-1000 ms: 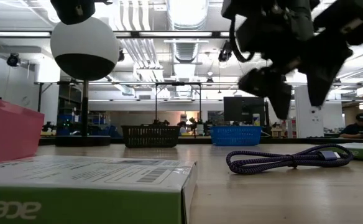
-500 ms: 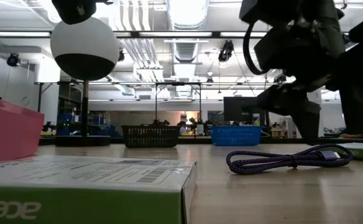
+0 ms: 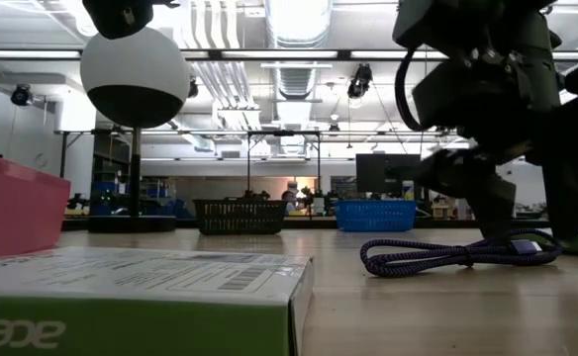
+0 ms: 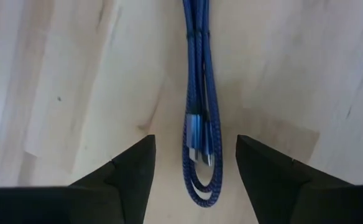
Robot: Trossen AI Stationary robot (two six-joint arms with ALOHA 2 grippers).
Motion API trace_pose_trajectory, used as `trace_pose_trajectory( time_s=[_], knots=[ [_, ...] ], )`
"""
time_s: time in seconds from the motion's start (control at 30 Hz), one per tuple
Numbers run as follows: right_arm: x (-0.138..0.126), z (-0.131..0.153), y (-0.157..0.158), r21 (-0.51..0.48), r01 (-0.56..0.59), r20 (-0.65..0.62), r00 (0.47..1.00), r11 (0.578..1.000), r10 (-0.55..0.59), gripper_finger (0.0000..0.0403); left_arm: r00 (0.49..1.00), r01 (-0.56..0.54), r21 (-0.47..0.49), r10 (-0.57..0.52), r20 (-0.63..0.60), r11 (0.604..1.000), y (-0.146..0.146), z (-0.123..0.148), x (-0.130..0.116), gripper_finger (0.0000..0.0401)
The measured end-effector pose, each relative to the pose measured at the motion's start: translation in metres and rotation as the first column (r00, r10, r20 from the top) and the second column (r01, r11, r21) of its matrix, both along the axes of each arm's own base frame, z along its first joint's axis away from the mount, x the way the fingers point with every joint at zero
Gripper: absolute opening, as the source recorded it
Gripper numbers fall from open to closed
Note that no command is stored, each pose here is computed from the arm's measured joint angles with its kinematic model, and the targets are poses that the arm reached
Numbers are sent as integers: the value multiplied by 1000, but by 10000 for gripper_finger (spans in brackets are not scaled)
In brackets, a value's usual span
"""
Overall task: Pick and place items into bin
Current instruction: Put the violet patterned charger cable into the light pink bin
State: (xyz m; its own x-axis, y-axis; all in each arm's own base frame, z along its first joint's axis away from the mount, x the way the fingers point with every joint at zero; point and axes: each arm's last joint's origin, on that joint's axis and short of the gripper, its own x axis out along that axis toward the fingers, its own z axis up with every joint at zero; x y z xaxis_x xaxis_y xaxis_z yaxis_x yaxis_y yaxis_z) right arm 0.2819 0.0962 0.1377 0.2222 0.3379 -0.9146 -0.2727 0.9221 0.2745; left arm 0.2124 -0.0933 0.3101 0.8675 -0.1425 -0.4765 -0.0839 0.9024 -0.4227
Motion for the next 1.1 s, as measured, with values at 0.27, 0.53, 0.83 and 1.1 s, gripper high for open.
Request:
trace_pose_trajectory(
  time_s=[0.27,0.53,0.83,1.1],
  knots=[
    [-6,-7,-2,-2,21,-23,1000,1000,-21,161,1000,0,1,0,0,1000,0,0,0,210],
    [-4,-6,-1,8,32,-15,999,999,-32,88,1000,0,1,0,-1,1000,0,0,0,210],
    [-4,-6,-1,27,71,-31,997,997,-70,10,1000,0,4,0,-7,1000,0,-1,0,210],
    [0,-1,0,74,128,-40,991,989,-125,9,999,0,22,1,-44,1000,1,-4,-2,210]
  ],
)
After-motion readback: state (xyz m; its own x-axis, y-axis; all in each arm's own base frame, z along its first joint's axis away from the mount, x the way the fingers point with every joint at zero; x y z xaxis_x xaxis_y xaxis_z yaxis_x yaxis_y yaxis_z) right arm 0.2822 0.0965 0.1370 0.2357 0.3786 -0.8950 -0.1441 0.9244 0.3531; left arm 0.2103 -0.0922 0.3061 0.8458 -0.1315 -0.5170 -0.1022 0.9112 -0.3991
